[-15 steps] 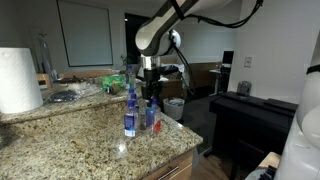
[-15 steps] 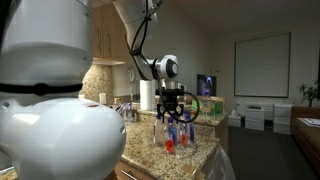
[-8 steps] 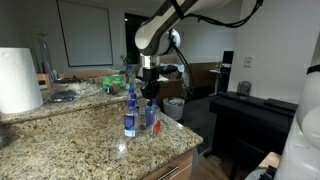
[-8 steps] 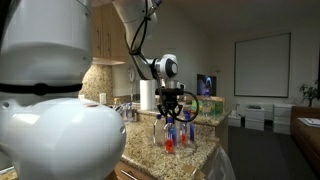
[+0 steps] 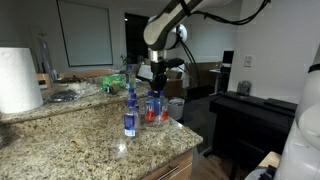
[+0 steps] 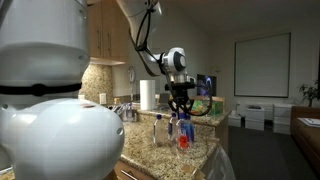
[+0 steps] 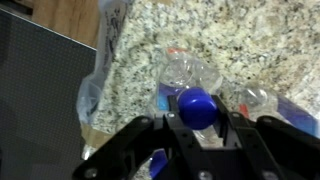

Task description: Pick up the bottles from the counter and throw them in the bin

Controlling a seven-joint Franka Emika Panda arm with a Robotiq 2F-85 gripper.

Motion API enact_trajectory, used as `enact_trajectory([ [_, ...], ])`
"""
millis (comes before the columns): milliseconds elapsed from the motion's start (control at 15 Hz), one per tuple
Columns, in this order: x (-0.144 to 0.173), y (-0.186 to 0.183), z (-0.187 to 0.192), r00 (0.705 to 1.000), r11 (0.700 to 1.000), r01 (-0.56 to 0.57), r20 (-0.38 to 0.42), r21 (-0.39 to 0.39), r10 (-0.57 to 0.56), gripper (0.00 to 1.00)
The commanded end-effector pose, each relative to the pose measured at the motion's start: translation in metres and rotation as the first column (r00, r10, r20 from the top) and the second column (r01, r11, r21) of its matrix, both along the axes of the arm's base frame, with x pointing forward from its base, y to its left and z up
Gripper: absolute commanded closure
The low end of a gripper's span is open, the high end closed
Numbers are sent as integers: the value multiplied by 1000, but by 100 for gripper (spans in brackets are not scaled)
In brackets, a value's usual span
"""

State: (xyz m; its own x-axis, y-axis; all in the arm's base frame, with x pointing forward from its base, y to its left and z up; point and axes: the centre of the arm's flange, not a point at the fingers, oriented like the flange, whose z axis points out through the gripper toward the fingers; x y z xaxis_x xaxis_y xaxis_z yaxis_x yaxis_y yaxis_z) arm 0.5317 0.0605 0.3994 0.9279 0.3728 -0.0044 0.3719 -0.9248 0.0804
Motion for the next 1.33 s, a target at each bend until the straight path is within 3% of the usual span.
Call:
enact_trajectory([
  [0,3,-64,18,998,993,57,-21,-103,-60,90],
  [200,9,-117,1,986,982,157,-36,-105,-162,90],
  [400,15,-159,-28,952,947,305,1,-101,-306,90],
  [667,24,-208,-78,849,846,527,11,-85,-528,90],
  [933,31,-231,-125,747,752,659,-101,-22,-658,90],
  [1267,62,-226,-134,701,698,713,-108,66,-705,90],
])
